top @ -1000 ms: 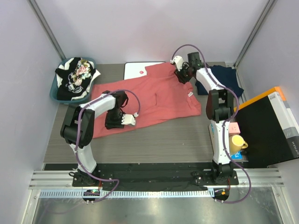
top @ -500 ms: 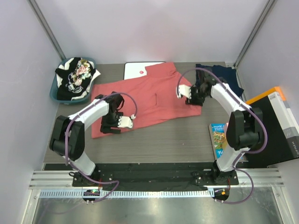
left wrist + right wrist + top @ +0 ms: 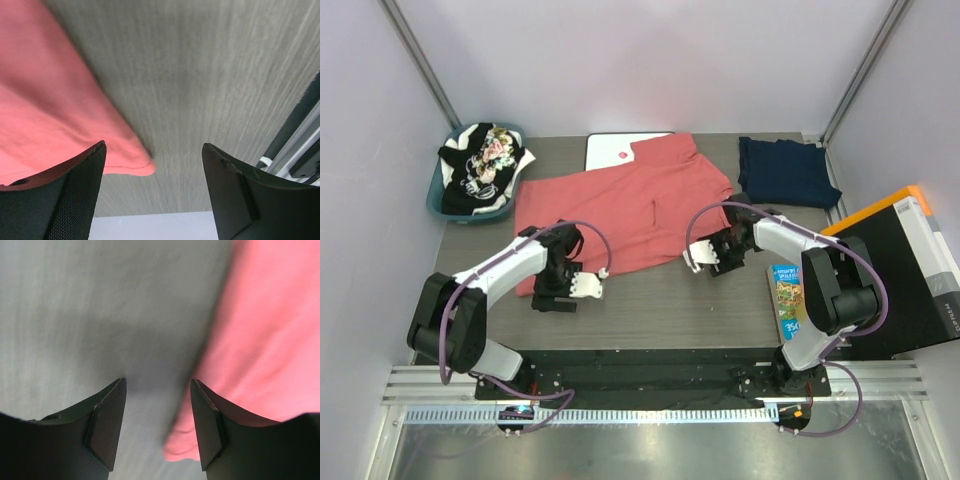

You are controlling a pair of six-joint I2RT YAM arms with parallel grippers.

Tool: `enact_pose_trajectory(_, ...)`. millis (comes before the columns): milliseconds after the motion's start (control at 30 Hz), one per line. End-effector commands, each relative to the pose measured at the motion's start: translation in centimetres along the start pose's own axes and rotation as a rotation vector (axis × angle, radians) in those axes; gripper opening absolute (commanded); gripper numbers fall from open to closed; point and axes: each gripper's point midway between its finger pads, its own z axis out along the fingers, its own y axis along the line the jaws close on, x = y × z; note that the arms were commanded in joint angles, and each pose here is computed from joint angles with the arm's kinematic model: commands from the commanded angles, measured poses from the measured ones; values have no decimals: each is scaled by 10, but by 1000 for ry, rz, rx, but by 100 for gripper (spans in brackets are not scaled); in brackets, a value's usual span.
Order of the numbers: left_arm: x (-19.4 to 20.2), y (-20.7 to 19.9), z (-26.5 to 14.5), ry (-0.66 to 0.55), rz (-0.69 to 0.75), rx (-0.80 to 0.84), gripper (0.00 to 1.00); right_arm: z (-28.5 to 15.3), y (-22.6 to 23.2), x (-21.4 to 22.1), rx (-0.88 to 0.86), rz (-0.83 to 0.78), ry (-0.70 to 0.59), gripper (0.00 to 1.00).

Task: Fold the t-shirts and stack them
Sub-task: Fold the flattened tshirt in 1/3 of the way

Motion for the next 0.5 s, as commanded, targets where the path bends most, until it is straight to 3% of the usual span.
enact_pose_trajectory(0, -2, -20, 9, -13, 0, 13, 78, -3, -50, 0, 184, -65, 28, 59)
enact_pose_trajectory(167, -1, -24, 21, -6, 20, 2, 78, -12, -62, -4, 220, -80, 27, 59)
enact_pose_trajectory(467, 4, 7, 47, 73, 13, -57, 77, 5, -58, 6, 173, -64, 47, 59)
